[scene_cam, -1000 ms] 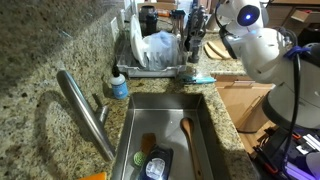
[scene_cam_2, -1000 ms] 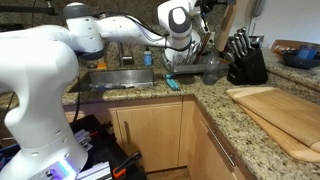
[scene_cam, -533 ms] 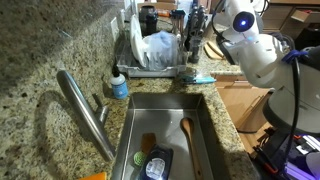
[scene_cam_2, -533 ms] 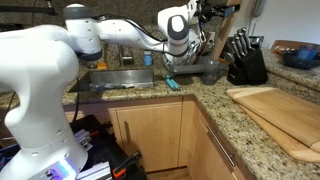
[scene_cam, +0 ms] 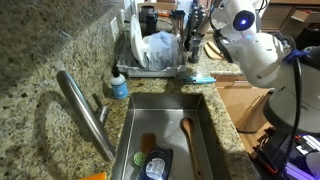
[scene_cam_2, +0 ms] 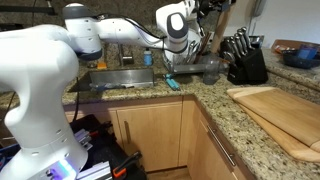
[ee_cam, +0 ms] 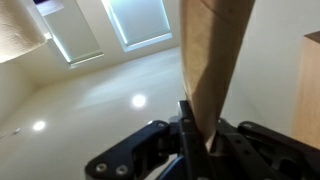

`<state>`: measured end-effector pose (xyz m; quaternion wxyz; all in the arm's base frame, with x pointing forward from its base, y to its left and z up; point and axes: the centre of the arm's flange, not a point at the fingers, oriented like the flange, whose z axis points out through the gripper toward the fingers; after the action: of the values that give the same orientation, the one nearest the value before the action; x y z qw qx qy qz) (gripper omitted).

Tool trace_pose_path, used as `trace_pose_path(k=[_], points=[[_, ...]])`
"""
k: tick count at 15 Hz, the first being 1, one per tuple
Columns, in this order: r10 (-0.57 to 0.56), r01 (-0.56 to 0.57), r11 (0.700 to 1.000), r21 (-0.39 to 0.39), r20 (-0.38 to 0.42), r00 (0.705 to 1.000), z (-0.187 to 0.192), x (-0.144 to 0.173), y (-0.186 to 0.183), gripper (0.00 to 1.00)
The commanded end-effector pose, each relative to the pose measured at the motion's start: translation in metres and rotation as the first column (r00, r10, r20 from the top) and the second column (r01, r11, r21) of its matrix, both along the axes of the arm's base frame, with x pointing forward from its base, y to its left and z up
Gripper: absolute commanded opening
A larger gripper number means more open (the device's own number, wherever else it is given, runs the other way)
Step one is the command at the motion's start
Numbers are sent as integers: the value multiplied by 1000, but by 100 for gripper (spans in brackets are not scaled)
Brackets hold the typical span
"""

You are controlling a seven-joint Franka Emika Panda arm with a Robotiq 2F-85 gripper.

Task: Pick the object and put it in the cup

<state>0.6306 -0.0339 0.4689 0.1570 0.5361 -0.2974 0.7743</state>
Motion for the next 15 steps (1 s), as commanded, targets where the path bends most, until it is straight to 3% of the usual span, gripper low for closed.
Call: trace_pose_path(k=[1, 6, 7, 12, 14, 15], points=[[9, -9, 1000, -2, 10, 1000, 6, 2, 4, 0], [19, -19, 999, -32, 10, 1000, -13, 10, 2, 0], [20, -20, 1000, -9, 9, 1000, 7, 6, 11, 0], [14, -14, 1000, -12, 0, 1000, 5, 8, 11, 0], [-15, 14, 999, -52, -14, 1000, -2, 9, 5, 0], [-25, 23, 998, -63, -26, 999, -4, 8, 2, 14]])
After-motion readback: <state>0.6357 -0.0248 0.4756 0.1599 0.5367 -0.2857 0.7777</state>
